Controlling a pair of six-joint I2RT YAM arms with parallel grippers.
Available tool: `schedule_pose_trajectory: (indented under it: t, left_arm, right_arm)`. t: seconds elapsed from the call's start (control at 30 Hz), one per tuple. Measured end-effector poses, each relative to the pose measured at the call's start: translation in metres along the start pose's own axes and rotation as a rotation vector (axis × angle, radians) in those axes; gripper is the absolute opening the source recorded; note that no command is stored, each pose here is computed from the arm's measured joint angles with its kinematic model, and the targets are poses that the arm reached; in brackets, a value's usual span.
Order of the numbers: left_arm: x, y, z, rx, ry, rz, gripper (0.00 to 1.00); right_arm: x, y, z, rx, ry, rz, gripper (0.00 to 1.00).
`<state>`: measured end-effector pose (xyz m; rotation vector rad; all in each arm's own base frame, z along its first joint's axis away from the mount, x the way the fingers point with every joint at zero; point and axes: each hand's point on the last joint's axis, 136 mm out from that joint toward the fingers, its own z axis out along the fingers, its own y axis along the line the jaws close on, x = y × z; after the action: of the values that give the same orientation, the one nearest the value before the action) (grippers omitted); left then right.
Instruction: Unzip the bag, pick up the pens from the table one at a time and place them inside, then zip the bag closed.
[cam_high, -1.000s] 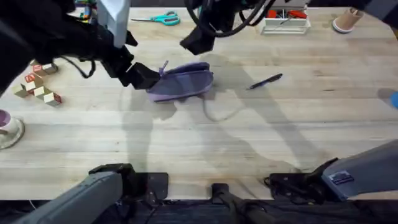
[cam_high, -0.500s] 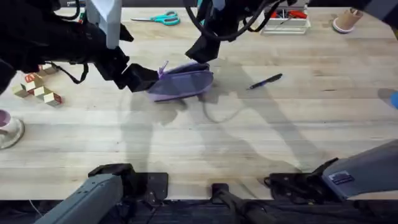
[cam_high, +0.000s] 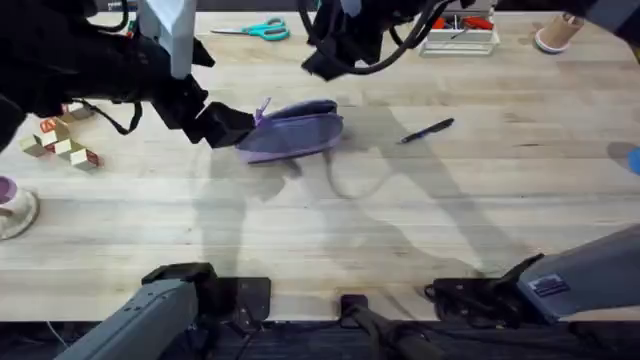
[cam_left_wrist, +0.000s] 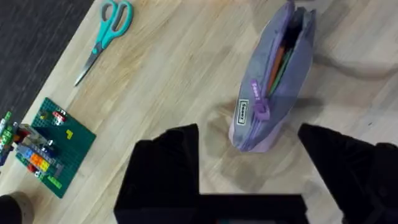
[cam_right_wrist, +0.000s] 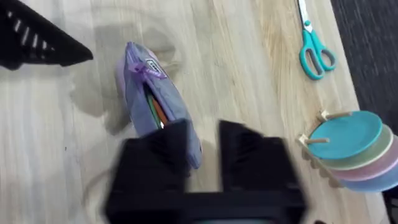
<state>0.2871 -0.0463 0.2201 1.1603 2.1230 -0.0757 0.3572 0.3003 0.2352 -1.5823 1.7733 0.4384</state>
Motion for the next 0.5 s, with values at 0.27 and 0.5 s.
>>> schedule_pose_trajectory:
  t: [0.27, 0.5]
  left_arm:
    - [0.000, 0.000, 0.000, 0.000, 0.000, 0.000, 0.993]
    - [0.000, 0.000, 0.000, 0.000, 0.000, 0.000, 0.993]
  right_arm:
    - [-0.006, 0.018, 0.008, -0.043, 0.006, -0.149, 0.028]
    - [0.021, 0.040, 0.044, -0.140, 0.125, -0.196, 0.028]
